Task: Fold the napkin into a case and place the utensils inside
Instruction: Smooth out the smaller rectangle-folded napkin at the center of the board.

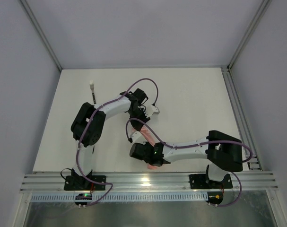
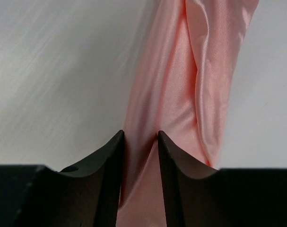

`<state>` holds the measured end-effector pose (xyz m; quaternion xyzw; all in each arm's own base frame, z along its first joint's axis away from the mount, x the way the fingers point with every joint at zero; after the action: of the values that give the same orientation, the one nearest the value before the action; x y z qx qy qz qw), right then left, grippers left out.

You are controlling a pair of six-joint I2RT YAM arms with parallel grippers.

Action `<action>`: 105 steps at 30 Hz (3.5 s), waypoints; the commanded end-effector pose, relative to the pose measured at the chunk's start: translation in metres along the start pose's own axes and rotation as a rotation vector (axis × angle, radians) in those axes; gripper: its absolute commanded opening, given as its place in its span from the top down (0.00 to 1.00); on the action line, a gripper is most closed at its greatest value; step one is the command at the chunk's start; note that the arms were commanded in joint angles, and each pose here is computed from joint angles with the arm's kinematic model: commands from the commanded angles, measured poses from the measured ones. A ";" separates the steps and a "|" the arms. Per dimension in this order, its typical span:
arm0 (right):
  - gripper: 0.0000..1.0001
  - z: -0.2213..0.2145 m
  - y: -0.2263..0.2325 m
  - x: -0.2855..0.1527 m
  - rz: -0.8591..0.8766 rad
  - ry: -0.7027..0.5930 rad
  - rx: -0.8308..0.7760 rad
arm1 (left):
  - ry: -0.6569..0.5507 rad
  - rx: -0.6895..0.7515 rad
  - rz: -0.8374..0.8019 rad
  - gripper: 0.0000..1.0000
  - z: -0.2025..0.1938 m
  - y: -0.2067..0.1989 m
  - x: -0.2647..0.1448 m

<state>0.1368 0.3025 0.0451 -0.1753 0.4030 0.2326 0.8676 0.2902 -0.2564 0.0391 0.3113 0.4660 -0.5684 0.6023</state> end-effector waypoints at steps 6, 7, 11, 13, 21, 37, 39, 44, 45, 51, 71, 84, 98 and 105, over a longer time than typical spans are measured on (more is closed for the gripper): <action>0.63 -0.023 0.009 0.016 -0.016 0.058 0.002 | -0.059 -0.033 0.020 0.75 -0.006 -0.001 -0.025; 0.62 -0.022 0.009 0.018 -0.015 0.056 -0.001 | -0.076 -0.031 0.011 0.73 -0.004 -0.003 -0.029; 0.60 -0.012 0.010 0.020 -0.008 0.021 -0.019 | -0.159 -0.013 -0.020 0.69 0.009 -0.015 -0.049; 0.55 -0.004 0.006 0.019 -0.002 -0.003 -0.031 | -0.177 -0.013 -0.018 0.68 0.012 -0.016 -0.056; 0.35 0.045 0.007 -0.013 0.047 -0.107 -0.035 | -0.113 -0.075 -0.080 0.72 -0.005 -0.024 -0.038; 0.58 0.011 0.005 -0.062 0.241 -0.001 0.300 | -0.076 -0.062 -0.066 0.71 -0.023 -0.036 -0.031; 0.66 -0.006 0.004 -0.059 0.247 0.041 0.348 | -0.075 -0.060 -0.058 0.69 -0.023 -0.036 -0.033; 0.73 -0.037 0.003 -0.046 0.228 0.124 0.365 | -0.114 -0.061 0.030 0.64 -0.017 -0.019 -0.047; 0.74 -0.040 -0.001 -0.042 0.208 0.123 0.361 | -0.130 -0.065 0.047 0.63 -0.016 -0.016 -0.052; 0.75 -0.054 -0.023 -0.015 0.157 0.121 0.394 | -0.216 -0.109 0.061 0.62 -0.010 -0.001 -0.079; 0.74 0.070 -0.068 0.041 0.093 -0.066 0.244 | -0.024 -0.138 0.189 0.70 -0.057 0.019 -0.049; 0.74 0.080 -0.068 -0.012 0.176 -0.081 0.403 | 0.113 -0.080 0.185 0.69 -0.077 -0.008 -0.017; 0.74 0.014 -0.085 0.029 0.148 0.038 0.587 | 0.048 -0.076 0.195 0.68 -0.065 -0.010 -0.025; 0.73 0.030 -0.093 0.012 0.142 -0.018 0.561 | -0.088 -0.054 0.332 0.62 -0.035 0.005 -0.066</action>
<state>0.2031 0.2374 0.0382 0.0848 0.4913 0.1581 0.8523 0.2779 -0.1857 0.0493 0.3593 0.4564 -0.4664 0.6672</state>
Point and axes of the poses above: each gripper's point midway between its finger pads, its own x axis out along the fingers, its own y axis along the line the jaws close on, z = x × y, the point moved 2 cm from there along -x, back along the fingers, and after that the axes turned 9 degrees about x, right-handed, at the moved point
